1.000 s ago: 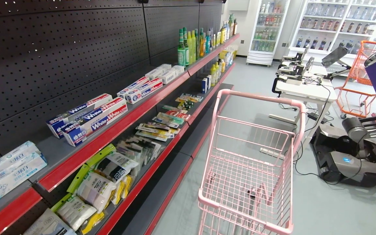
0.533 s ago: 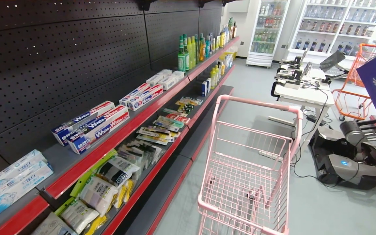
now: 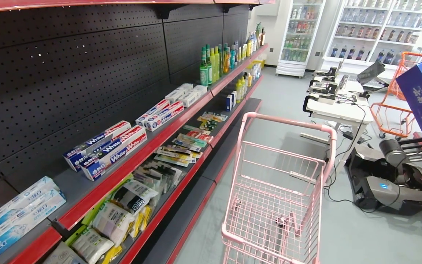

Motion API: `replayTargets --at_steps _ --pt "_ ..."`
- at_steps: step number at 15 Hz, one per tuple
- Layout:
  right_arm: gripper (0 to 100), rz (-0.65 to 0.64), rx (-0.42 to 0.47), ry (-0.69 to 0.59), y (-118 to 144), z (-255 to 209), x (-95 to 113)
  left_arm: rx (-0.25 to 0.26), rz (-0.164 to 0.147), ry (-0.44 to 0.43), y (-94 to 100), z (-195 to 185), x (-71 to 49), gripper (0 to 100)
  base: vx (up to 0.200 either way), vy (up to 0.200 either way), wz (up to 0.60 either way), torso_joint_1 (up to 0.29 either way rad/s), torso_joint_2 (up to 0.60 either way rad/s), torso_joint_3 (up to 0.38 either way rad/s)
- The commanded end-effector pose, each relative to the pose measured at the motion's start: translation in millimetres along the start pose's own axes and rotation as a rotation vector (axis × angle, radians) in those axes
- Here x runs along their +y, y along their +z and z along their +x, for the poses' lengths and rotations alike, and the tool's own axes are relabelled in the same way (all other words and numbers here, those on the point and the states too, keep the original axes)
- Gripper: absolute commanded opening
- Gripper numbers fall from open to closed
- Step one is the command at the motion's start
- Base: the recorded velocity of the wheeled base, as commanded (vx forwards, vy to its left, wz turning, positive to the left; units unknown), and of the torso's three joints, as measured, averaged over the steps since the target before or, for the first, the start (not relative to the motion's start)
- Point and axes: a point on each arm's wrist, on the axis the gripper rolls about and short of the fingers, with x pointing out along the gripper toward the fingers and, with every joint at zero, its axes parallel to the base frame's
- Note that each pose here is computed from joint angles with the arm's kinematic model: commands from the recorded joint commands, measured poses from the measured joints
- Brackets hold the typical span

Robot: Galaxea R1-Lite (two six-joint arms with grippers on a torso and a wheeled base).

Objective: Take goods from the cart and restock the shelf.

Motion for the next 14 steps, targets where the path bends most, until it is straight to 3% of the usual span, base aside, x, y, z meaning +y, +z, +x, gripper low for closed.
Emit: replayTargets --at_steps 1,3,14 --pt "0 -0.002 0.002 -0.005 -0.6 3.3 0.5 0.000 0.000 0.000 0.1 0.1 0.0 100 0.000 0.000 0.00 0.022 -0.09 -0.032" --pt "0 -0.017 -0.013 -0.012 0.9 2.9 -0.2 0.002 0.000 0.000 -0.1 0.1 0.0 100 0.000 0.000 0.00 0.000 0.00 0.000" --pt "0 -0.022 -0.008 -0.003 -0.4 3.6 0.6 0.002 0.000 0.000 -0.1 0.1 0.0 100 0.000 0.000 0.60 0.007 0.00 -0.002"
